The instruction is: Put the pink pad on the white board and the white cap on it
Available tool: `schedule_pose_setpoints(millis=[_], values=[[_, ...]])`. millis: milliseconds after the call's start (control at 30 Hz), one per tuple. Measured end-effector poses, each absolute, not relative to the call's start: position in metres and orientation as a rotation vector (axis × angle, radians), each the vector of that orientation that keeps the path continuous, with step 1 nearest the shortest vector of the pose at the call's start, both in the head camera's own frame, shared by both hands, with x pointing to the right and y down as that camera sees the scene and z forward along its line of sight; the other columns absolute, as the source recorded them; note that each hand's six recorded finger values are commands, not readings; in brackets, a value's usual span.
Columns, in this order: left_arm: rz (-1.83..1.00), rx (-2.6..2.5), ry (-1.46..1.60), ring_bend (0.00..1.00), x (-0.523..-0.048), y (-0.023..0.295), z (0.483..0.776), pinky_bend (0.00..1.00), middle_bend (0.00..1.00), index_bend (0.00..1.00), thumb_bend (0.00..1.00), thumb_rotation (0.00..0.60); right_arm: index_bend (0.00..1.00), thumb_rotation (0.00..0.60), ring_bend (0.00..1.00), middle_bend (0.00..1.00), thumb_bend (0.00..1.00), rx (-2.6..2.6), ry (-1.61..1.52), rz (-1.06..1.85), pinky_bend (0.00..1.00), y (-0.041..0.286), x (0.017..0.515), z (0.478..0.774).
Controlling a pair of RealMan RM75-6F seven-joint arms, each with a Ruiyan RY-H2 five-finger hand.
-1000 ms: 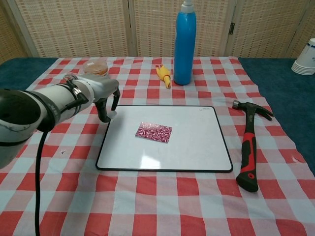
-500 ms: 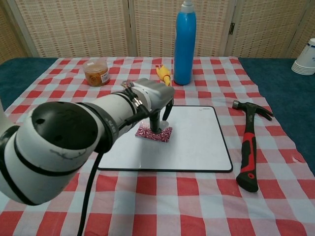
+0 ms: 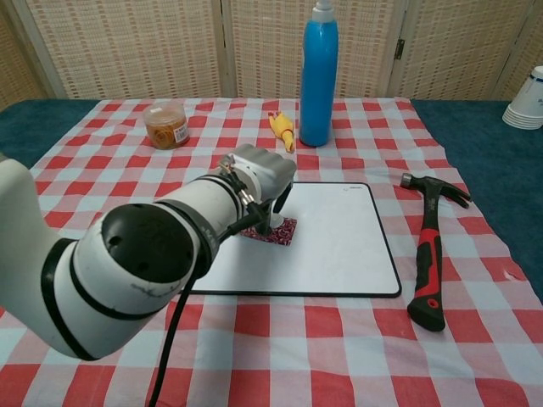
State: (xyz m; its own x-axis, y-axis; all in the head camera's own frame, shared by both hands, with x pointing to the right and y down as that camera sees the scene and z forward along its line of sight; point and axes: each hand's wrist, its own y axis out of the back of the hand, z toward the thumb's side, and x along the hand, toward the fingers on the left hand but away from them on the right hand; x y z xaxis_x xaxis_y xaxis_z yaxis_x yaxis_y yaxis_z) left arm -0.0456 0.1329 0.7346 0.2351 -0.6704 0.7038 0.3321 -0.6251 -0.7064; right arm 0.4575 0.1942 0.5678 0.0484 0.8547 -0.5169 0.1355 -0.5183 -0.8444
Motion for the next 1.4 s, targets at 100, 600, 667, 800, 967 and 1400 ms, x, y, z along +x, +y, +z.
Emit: schedule_pose_setpoints(millis=[100,600,667,800,967,1400], values=[[-1.527,-1.680,0.319,1.00,-0.047,0.133,0.736,1.00,1.00,0.50,0.30,0.600,0.00,0.600,0.09,0.12,0.13,-1.724,-1.001,1.520,0.18,0.194,0.457,0.568],[-1.540,-1.674,0.291,1.00,-0.059,0.125,0.725,1.00,1.00,0.39,0.26,0.600,0.00,0.600,0.09,0.12,0.13,-1.733,-0.990,1.515,0.18,0.196,0.455,0.568],[-1.540,-1.668,0.297,1.00,-0.062,0.123,0.721,1.00,1.00,0.40,0.26,0.600,0.00,0.600,0.09,0.12,0.13,-1.736,-0.987,1.513,0.18,0.196,0.454,0.568],[-1.539,-1.656,0.334,1.00,-0.078,0.119,0.707,1.00,0.99,0.42,0.26,0.600,0.00,0.600,0.09,0.12,0.13,-1.740,-0.981,1.509,0.18,0.197,0.453,0.568],[-1.526,-1.629,0.440,0.78,-0.122,0.112,0.684,0.96,0.70,0.30,0.25,0.600,0.00,0.600,0.09,0.12,0.13,-1.744,-0.981,1.500,0.18,0.199,0.451,0.565],[-1.301,-1.781,0.978,0.00,-0.267,0.136,0.639,0.20,0.00,0.00,0.20,0.600,0.00,0.600,0.09,0.12,0.13,-1.754,-0.942,1.502,0.18,0.206,0.445,0.565]])
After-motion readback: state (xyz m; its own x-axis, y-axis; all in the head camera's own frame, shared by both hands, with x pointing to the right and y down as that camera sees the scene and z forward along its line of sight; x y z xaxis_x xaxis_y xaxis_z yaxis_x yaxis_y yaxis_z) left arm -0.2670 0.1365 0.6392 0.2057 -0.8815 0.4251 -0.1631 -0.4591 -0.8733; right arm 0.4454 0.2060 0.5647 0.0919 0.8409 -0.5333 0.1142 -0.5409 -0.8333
